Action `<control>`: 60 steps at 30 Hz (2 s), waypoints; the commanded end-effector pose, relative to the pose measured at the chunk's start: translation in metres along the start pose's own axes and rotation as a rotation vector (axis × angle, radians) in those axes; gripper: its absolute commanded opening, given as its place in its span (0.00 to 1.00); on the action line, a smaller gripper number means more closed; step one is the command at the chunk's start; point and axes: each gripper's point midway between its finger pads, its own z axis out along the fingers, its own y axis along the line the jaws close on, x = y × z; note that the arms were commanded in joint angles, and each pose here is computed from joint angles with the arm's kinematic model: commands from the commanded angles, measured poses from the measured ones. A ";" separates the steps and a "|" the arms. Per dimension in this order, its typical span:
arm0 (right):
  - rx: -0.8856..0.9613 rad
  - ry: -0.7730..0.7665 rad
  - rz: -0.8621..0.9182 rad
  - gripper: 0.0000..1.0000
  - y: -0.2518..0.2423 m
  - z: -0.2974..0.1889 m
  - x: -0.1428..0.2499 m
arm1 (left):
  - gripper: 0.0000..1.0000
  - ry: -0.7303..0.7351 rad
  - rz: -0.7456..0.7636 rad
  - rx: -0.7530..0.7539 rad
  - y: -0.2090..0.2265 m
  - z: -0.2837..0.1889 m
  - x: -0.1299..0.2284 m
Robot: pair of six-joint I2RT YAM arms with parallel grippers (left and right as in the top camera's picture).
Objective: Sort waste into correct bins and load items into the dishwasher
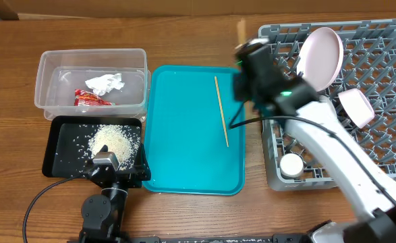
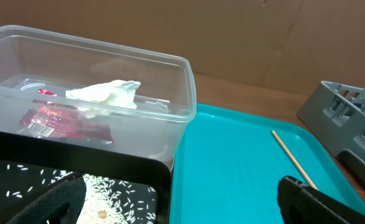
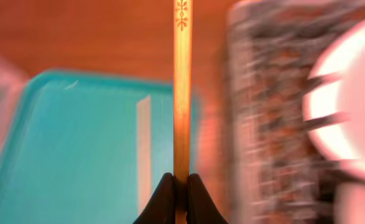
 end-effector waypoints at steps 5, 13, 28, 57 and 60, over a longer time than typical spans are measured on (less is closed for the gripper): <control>0.185 0.017 -0.055 0.04 -0.098 0.043 -0.018 | 1.00 -0.009 0.013 -0.004 0.002 0.000 -0.001; 0.239 0.063 -0.052 0.04 -0.132 0.084 -0.012 | 1.00 -0.009 0.013 -0.004 0.002 0.000 -0.001; -0.047 0.200 -0.168 0.51 -0.004 0.056 0.038 | 1.00 -0.009 0.013 -0.004 0.002 0.000 -0.001; -0.085 0.343 -0.135 0.04 0.066 0.126 0.108 | 1.00 -0.010 0.013 -0.004 0.002 0.000 -0.001; -0.059 0.215 -0.119 0.04 0.060 0.095 0.066 | 1.00 -0.009 0.013 -0.004 0.002 0.000 -0.001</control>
